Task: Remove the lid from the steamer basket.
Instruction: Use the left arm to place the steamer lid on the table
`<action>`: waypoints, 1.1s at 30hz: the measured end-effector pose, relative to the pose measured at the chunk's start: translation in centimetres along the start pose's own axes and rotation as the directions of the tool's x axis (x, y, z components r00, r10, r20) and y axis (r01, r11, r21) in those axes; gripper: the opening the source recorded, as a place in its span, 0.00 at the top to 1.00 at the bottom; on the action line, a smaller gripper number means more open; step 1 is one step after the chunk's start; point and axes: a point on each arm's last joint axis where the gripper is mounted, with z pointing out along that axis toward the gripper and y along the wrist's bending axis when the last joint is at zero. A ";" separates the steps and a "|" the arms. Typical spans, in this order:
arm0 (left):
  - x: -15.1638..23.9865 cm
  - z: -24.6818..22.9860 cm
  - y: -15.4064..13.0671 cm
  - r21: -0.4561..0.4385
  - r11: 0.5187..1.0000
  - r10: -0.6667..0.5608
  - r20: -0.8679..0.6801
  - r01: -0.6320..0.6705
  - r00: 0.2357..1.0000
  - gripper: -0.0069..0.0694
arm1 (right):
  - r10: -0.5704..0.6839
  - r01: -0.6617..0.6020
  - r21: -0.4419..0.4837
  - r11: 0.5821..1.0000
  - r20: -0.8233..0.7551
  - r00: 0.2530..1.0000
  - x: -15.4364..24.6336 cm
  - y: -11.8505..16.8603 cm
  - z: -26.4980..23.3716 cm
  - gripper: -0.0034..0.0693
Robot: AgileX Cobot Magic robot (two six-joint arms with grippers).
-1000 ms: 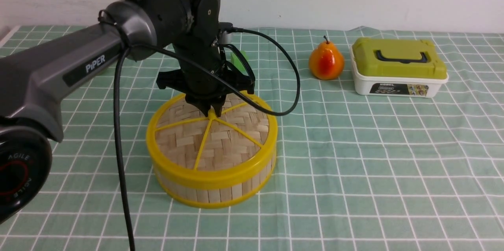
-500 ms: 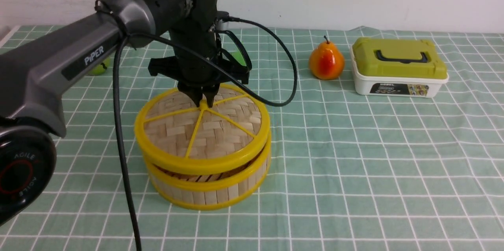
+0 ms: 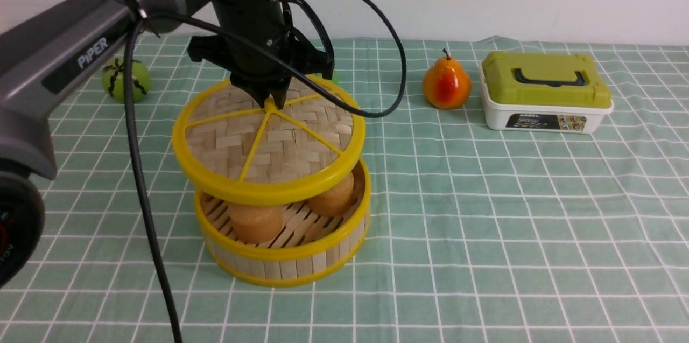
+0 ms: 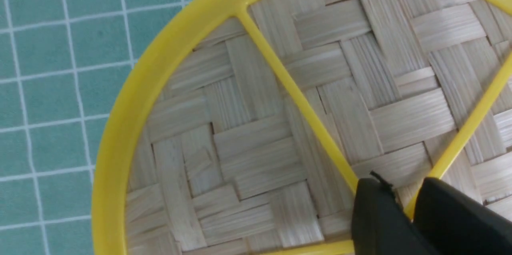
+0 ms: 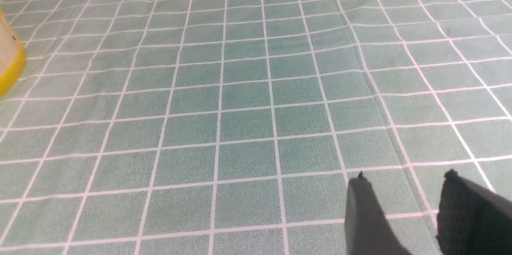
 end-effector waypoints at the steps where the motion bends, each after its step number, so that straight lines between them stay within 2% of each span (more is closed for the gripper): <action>1: -0.1 -0.8 0.9 -0.001 1.000 -0.017 0.012 0.017 1.000 0.77 | 0.000 0.000 0.000 1.000 0.000 1.000 0.0 0.0 0.0 0.62; 4: -0.2 -2.0 3.1 -0.009 0.998 -0.058 0.025 0.058 0.998 0.77 | 0.000 0.000 0.000 1.000 0.000 1.000 0.0 0.0 0.0 0.62; 7: 0.6 -3.4 8.5 -0.065 0.984 -0.164 0.016 0.165 0.986 0.77 | 0.000 0.000 0.000 1.000 0.000 1.000 0.0 0.0 0.0 0.62; 8: 0.7 -3.4 8.9 -0.070 0.983 -0.171 0.014 0.171 0.985 0.77 | 0.000 0.000 0.000 1.000 0.000 1.000 0.0 0.0 0.0 0.62; 10: 2.4 -3.5 12.8 -0.131 0.959 -0.256 -0.024 0.251 0.966 0.77 | 0.000 0.000 0.000 1.000 0.000 1.000 0.0 0.0 0.0 0.62; 11: 2.6 -3.5 13.1 -0.136 0.957 -0.264 -0.028 0.258 0.964 0.77 | 0.000 0.000 0.000 1.000 0.000 1.000 0.0 0.0 0.0 0.62; 13: 5.1 -2.7 16.4 -0.202 0.921 -0.357 -0.093 0.333 0.930 0.77 | 0.000 0.000 0.000 1.000 0.000 1.000 0.0 0.0 0.0 0.62; 16: 7.9 -0.9 18.7 -0.270 0.880 -0.442 -0.169 0.390 0.881 0.77 | 0.000 0.000 0.000 1.000 0.000 1.000 0.0 0.0 0.0 0.62; 19: 9.9 1.3 19.3 -0.291 0.862 -0.479 -0.196 0.415 0.856 0.77 | 0.000 0.000 0.000 1.000 0.000 1.000 0.0 0.0 0.0 0.62; 23: 11.5 4.0 18.9 -0.263 0.857 -0.494 -0.175 0.443 0.852 0.77 | 0.000 0.000 0.000 1.000 0.000 1.000 0.0 0.0 0.0 0.62; 33: 12.0 8.2 18.0 -0.239 0.865 -0.489 -0.213 0.441 0.846 0.77 | 0.000 0.000 0.000 1.000 0.000 1.000 0.0 0.0 0.0 0.62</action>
